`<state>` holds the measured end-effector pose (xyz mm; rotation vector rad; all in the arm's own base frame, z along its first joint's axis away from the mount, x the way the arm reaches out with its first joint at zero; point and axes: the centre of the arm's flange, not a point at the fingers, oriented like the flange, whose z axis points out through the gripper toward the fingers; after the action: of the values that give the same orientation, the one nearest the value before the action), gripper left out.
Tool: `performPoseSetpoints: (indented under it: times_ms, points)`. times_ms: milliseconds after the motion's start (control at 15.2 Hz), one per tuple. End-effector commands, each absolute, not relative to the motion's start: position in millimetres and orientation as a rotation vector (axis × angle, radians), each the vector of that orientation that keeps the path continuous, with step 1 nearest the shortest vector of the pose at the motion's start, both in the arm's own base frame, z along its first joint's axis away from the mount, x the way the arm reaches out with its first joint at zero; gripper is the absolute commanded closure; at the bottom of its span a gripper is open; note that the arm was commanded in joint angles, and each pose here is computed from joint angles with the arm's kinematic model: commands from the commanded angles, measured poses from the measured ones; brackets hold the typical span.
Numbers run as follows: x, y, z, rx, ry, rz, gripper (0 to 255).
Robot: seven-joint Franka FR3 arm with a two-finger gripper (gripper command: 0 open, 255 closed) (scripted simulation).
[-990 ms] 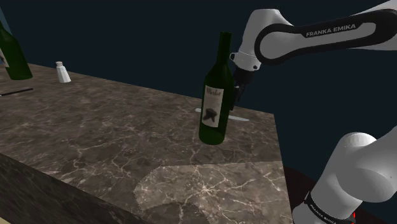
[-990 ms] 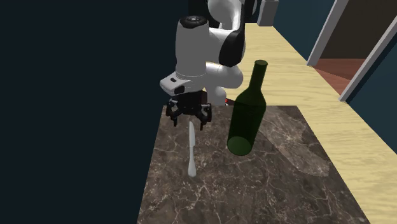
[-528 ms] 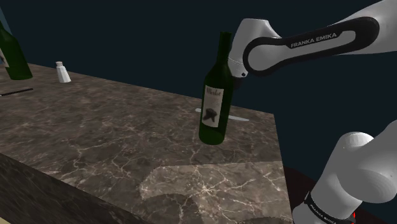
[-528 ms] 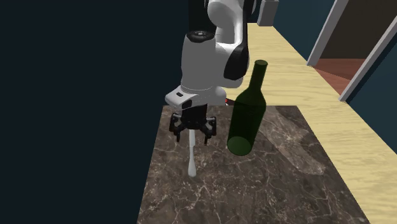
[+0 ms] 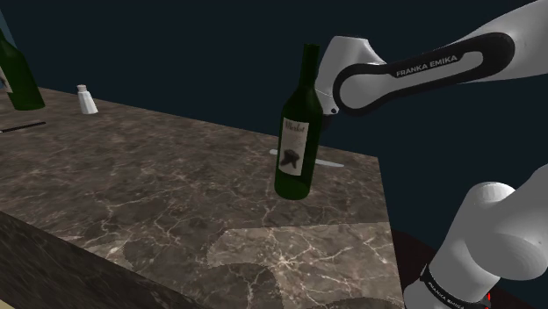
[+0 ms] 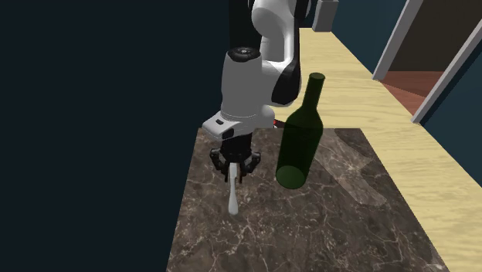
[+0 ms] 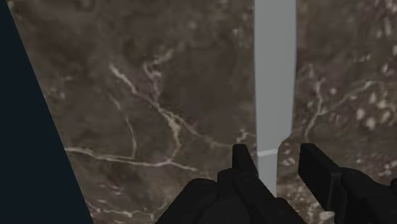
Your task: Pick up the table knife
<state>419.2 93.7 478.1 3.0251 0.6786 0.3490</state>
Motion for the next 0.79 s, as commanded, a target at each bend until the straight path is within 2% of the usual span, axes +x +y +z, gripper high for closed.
performPoseSetpoints:
  times_ms: [0, 462, 726]
  points:
    - [419.3, 92.2, 473.5, 3.027, 0.675, 0.334, 255]
    - [419.4, 91.7, 473.5, 3.027, 0.675, 0.334, 255]
    - [419.4, 91.7, 494.6, 3.027, 0.675, 0.334, 255]
